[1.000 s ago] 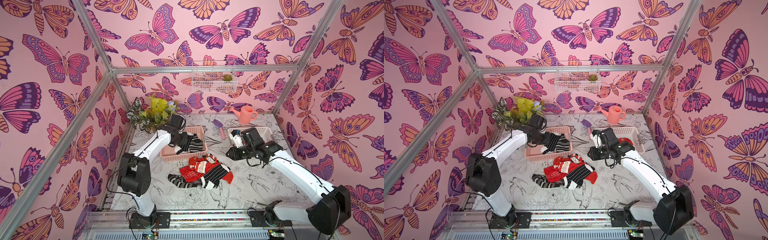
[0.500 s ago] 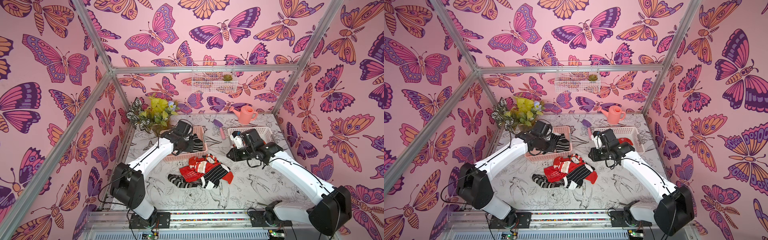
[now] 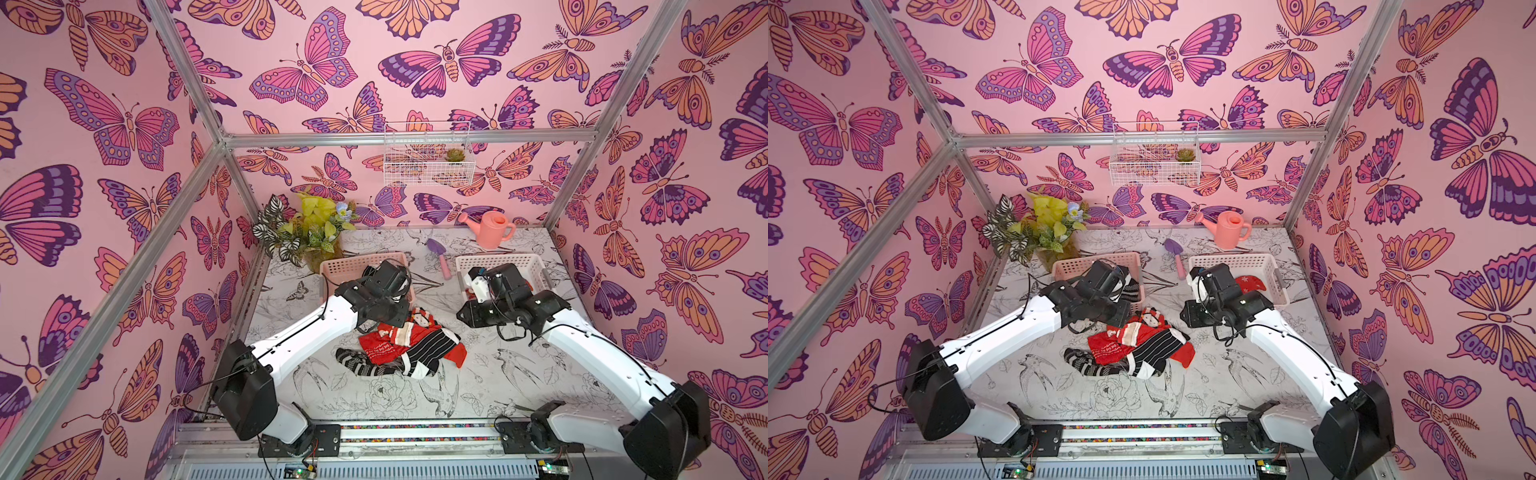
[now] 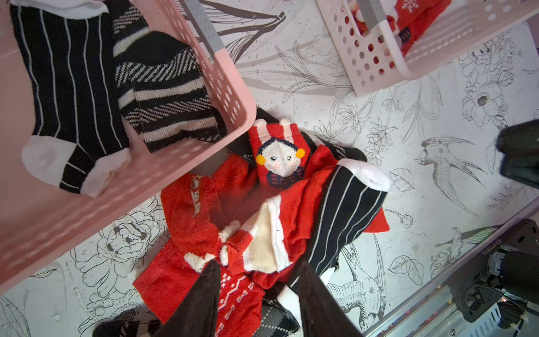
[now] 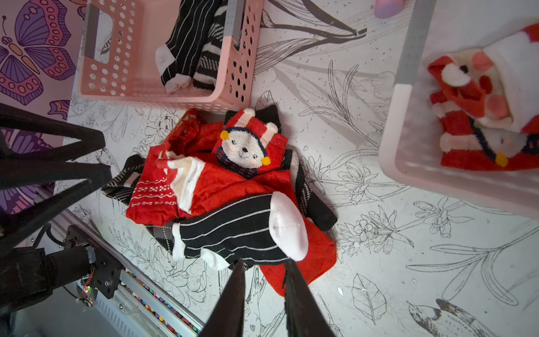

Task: Sort the socks into the basket by color
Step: Pick up the sock at the center of the board.

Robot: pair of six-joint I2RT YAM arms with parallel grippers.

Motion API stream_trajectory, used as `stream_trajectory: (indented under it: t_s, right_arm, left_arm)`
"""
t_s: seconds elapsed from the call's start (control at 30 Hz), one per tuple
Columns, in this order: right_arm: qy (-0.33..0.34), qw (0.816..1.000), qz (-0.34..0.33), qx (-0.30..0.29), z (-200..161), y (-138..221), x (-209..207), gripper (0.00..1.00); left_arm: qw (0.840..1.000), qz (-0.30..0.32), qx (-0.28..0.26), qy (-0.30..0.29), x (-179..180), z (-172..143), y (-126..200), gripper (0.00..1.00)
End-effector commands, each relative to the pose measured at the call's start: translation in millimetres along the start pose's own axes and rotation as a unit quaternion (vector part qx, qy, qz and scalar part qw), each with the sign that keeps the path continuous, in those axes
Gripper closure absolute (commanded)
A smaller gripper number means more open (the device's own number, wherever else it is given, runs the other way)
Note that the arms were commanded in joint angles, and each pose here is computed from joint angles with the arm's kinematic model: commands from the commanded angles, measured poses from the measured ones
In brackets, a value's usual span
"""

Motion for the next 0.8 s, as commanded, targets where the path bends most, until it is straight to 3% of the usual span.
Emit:
stream_trajectory:
  t_s: [0.0, 0.17, 0.77]
  right_arm:
    - [-0.013, 1.000, 0.002, 0.005, -12, 3, 2, 0.72]
    - [-0.020, 0.999, 0.024, 0.020, -27, -6, 6, 0.67]
    - [-0.045, 0.997, 0.024, 0.054, -50, -50, -5, 0.65]
  left_arm:
    - [1.000, 0.013, 0.004, 0.000, 3, -8, 3, 0.54]
    - [1.000, 0.015, 0.009, 0.000, 1, -11, -1, 0.54]
    - [1.000, 0.023, 0.015, -0.001, 0, -16, -9, 0.54]
Point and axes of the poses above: each gripper's point midway between its finger pads, its own y axis back along the fingers, its own x axis along the line the jaws close on, z = x × y, the point moved 8 cm from there along y, back along the fingers, and after that the axes turned 14 degrees about y, right-handed, at the moved point
